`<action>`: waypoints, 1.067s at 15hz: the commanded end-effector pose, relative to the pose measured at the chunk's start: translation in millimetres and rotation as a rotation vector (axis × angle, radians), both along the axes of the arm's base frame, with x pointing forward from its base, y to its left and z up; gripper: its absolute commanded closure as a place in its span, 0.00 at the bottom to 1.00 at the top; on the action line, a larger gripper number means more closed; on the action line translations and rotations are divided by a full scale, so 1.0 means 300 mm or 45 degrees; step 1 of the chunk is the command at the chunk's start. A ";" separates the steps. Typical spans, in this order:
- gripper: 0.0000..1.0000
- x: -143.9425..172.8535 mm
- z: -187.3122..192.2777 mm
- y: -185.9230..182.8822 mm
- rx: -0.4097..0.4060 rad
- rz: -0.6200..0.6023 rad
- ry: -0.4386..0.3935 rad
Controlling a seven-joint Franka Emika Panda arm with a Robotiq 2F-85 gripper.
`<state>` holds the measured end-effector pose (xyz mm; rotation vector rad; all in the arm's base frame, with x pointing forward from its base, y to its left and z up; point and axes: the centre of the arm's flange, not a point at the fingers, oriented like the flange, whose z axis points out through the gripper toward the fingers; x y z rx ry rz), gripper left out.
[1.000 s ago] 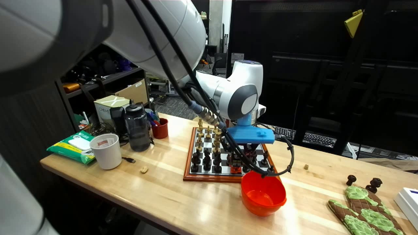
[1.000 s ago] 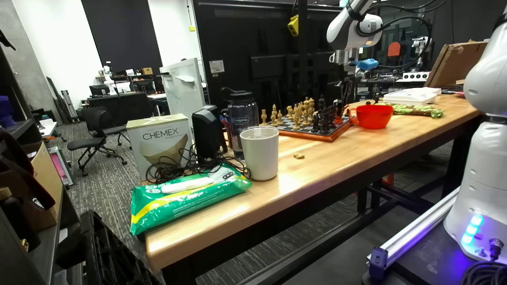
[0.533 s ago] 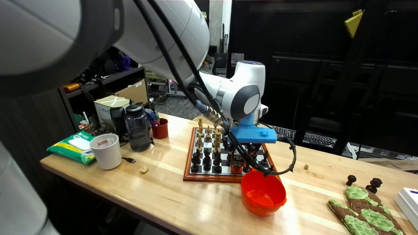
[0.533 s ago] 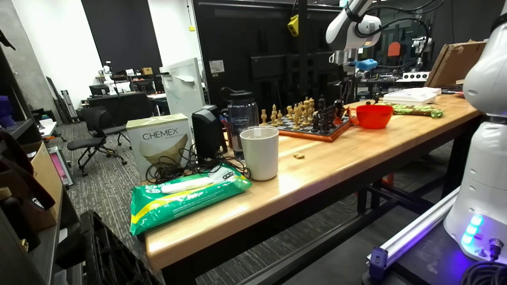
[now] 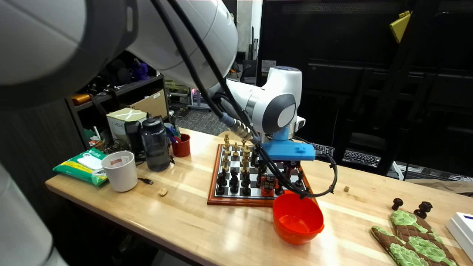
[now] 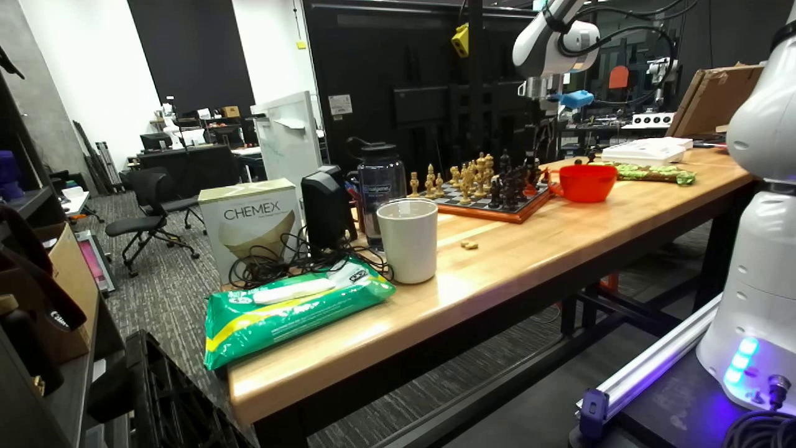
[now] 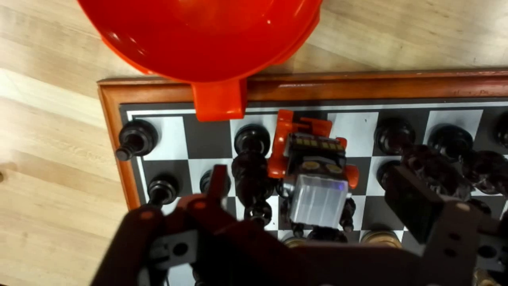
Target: Move the toy robot from the table to the chessboard
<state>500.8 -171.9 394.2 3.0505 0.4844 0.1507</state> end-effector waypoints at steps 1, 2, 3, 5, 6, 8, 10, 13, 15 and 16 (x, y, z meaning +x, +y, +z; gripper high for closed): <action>0.00 -0.063 0.050 0.033 -0.018 0.021 -0.006; 0.00 -0.075 0.058 0.045 -0.025 0.032 -0.007; 0.00 -0.093 0.070 0.063 -0.035 0.043 -0.004; 0.00 -0.131 0.088 0.104 -0.057 0.066 0.000; 0.00 -0.150 0.095 0.123 -0.068 0.078 0.002; 0.00 -0.194 0.106 0.172 -0.094 0.104 -0.001; 0.00 -0.244 0.117 0.221 -0.112 0.137 -0.016; 0.00 -0.325 0.130 0.295 -0.141 0.198 -0.053; 0.00 -0.375 0.131 0.337 -0.157 0.235 -0.080; 0.00 -0.396 0.130 0.354 -0.161 0.247 -0.090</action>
